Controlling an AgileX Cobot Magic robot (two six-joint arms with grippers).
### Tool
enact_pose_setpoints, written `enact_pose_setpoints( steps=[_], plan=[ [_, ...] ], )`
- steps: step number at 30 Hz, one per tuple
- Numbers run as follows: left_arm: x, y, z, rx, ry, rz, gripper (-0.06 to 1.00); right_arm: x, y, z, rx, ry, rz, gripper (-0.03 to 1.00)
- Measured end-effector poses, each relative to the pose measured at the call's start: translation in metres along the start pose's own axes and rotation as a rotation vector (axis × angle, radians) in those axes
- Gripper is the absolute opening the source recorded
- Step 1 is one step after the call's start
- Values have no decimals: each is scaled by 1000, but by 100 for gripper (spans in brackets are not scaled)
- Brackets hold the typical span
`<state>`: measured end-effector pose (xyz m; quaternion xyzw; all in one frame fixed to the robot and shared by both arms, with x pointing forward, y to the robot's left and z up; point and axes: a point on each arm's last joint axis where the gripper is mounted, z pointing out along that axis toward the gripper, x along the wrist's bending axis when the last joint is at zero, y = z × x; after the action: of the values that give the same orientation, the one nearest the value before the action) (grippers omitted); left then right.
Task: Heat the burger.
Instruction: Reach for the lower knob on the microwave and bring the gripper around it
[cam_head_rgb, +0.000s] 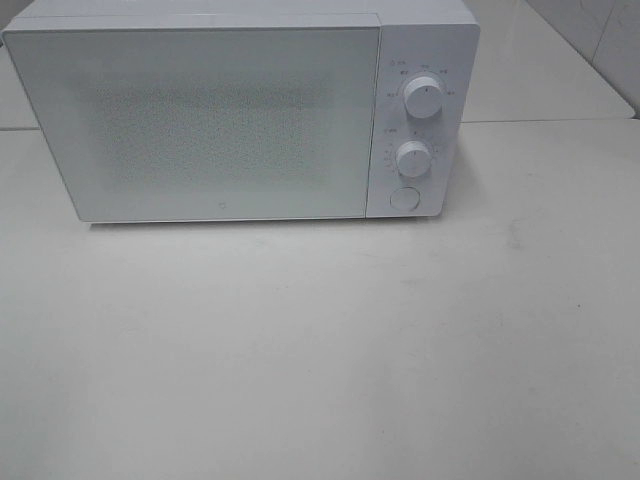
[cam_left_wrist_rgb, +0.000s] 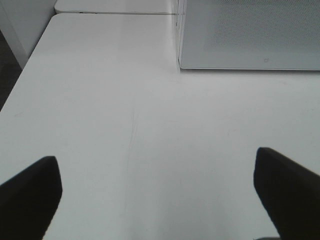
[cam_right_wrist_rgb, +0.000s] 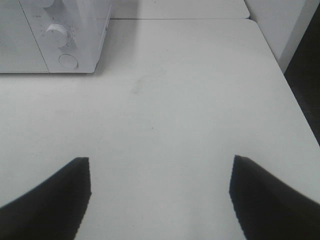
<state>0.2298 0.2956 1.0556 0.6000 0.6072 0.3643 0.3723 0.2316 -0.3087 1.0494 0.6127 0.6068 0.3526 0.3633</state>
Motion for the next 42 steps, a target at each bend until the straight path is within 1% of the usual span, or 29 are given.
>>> enact_pose_setpoints(
  steps=[42],
  plan=[
    [0,0,0,-3,0,0,97,0,0,0,0,0,0,75]
  ],
)
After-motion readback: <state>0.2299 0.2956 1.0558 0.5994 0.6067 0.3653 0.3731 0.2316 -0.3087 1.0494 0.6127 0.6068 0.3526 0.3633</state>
